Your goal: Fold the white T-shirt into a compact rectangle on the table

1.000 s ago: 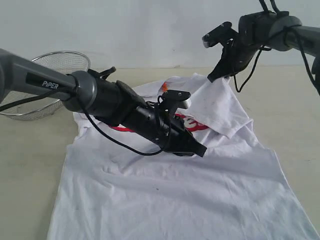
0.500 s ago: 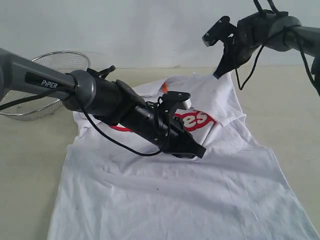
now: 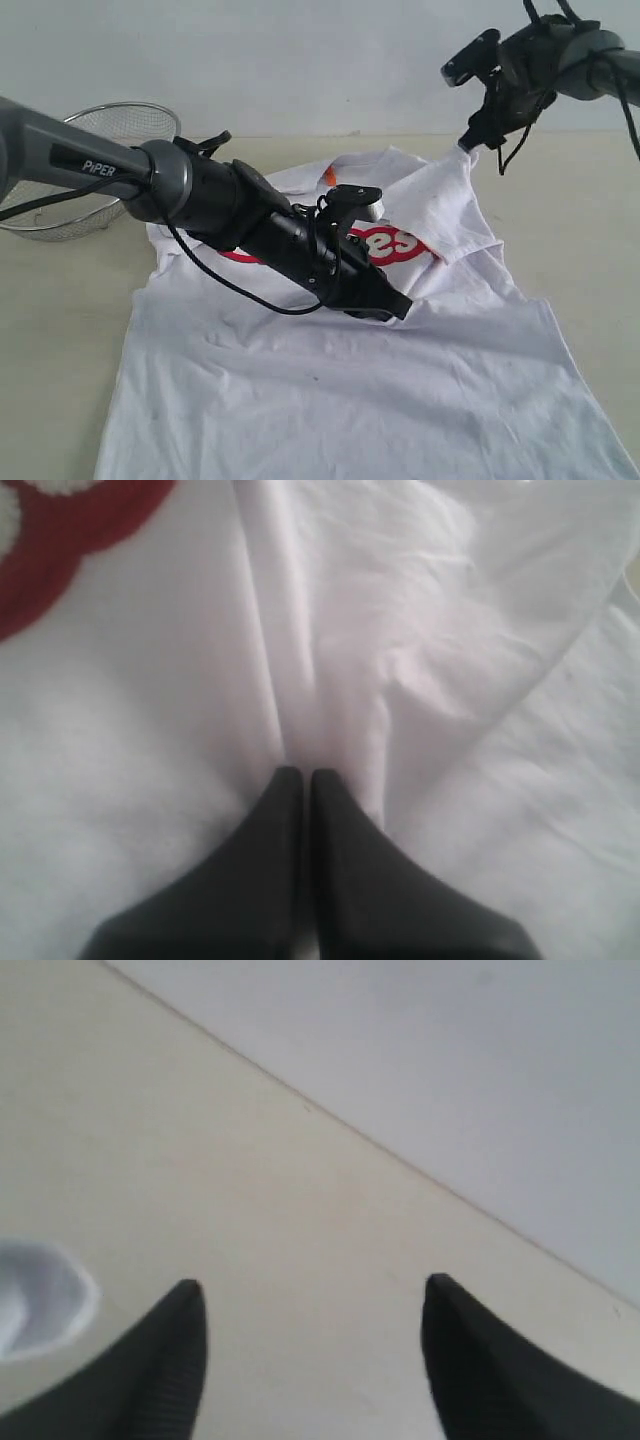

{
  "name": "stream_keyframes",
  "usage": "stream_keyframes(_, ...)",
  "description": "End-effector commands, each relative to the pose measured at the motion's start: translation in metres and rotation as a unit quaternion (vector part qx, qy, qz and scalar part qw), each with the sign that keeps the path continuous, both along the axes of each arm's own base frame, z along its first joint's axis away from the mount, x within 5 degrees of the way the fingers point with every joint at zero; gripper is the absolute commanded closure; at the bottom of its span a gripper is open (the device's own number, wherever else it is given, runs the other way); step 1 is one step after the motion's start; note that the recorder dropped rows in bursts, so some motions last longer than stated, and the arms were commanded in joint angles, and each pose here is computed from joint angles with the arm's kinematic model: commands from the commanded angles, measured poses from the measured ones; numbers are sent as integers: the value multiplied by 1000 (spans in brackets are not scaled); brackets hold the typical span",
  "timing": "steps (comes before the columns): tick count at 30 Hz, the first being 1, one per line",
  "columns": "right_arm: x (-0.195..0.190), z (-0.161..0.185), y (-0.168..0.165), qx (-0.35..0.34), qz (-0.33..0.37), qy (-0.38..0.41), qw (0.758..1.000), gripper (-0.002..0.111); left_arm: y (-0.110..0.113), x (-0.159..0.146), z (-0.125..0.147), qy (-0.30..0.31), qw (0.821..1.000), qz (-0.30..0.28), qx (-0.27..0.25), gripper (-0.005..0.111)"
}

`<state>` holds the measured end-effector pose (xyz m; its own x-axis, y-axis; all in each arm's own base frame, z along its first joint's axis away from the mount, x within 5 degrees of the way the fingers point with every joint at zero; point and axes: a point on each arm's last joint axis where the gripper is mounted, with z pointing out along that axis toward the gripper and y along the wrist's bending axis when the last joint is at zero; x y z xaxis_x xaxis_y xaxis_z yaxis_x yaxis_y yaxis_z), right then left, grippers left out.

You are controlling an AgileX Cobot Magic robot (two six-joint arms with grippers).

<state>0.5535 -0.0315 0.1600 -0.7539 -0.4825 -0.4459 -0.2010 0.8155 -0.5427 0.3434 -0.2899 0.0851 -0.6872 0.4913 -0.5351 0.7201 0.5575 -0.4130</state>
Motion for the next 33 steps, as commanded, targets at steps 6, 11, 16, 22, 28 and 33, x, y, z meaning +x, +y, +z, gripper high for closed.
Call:
stream_keyframes(6,-32,55,-25,-26,-157,37,987,109,4,0,12,-34,999,-21,20,102)
stream_keyframes(11,-60,80,-5,92,-150,137,975,109,21,14,42,-84,996,4,36,102)
stream_keyframes(16,-69,93,26,187,-65,162,967,109,50,31,56,-76,995,50,35,102)
stream_keyframes(22,-100,62,58,173,-48,247,952,109,97,48,70,-84,991,92,58,102)
stream_keyframes(28,-151,33,79,169,-68,332,926,109,136,56,58,-63,986,133,75,102)
stream_keyframes(33,-215,14,107,170,-47,327,928,109,139,59,32,-39,986,135,86,102)
